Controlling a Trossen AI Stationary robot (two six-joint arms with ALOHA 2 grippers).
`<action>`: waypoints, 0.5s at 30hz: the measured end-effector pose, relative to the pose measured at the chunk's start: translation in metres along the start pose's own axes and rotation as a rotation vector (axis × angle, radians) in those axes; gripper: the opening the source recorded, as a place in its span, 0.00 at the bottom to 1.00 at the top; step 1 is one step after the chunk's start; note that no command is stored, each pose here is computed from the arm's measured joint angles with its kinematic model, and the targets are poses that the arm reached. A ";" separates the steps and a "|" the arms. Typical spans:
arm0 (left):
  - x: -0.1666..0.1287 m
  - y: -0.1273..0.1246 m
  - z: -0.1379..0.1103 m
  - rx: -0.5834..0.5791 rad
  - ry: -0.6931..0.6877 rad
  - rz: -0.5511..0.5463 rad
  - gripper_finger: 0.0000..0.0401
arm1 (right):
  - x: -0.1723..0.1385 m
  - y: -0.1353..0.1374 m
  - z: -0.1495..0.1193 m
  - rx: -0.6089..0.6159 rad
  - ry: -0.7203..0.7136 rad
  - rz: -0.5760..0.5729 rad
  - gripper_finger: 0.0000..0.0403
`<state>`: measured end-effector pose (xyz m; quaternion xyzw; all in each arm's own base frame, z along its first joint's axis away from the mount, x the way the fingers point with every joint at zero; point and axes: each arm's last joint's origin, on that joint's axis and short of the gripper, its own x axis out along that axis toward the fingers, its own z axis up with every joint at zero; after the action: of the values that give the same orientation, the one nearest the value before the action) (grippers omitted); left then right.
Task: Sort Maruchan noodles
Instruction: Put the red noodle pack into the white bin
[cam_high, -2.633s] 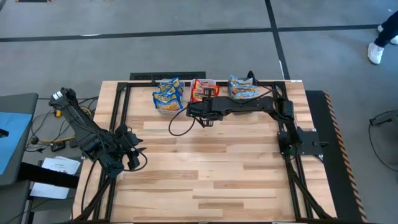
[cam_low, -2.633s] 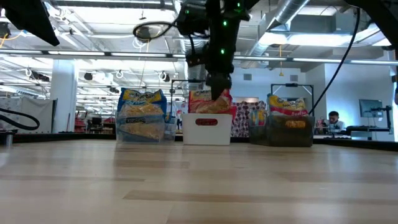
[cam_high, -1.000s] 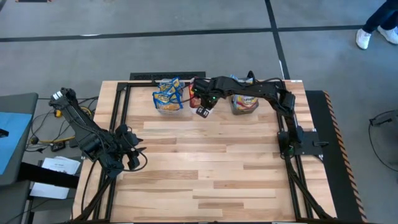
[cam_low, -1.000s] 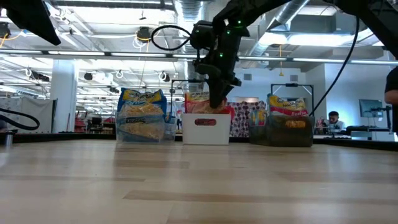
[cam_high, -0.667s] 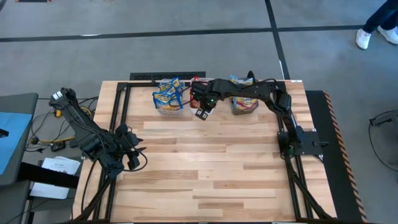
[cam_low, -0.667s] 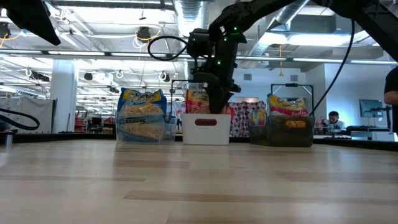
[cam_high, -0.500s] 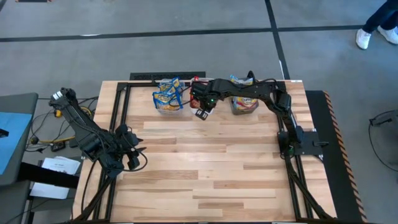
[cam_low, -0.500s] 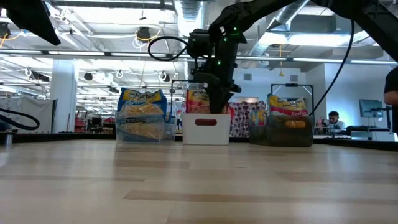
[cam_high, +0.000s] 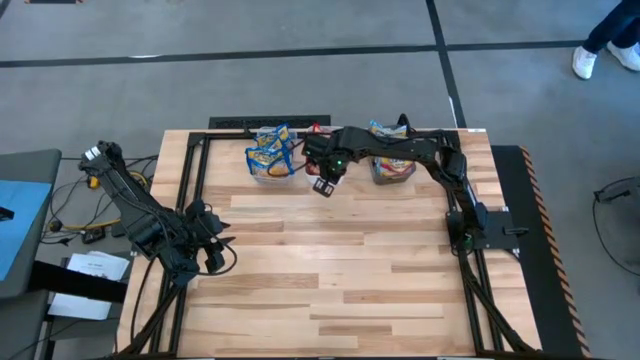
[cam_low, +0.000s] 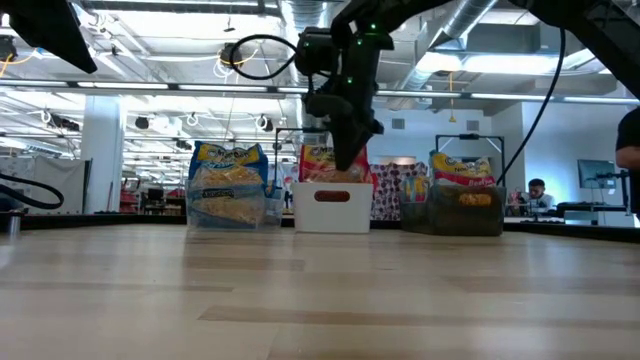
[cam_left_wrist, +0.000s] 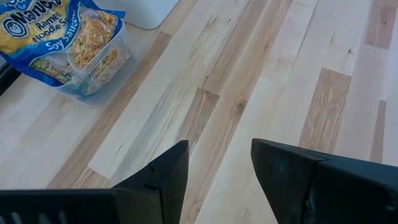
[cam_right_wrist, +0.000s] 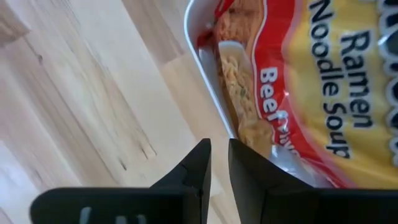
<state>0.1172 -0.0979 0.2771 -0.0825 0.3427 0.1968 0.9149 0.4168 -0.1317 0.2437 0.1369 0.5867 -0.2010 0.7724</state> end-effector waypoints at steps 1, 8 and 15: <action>0.000 0.000 0.000 0.000 0.000 0.000 0.41 | -0.001 0.000 0.001 0.000 -0.007 -0.002 0.20; 0.000 0.000 0.000 0.000 0.000 0.000 0.41 | -0.001 -0.008 0.007 0.020 -0.049 -0.056 0.20; 0.000 0.000 0.000 -0.001 -0.001 -0.001 0.41 | 0.026 -0.015 0.009 0.042 0.013 -0.058 0.20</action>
<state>0.1172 -0.0979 0.2772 -0.0829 0.3421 0.1968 0.9151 0.4227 -0.1529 0.2219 0.1373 0.5913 -0.2345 0.7593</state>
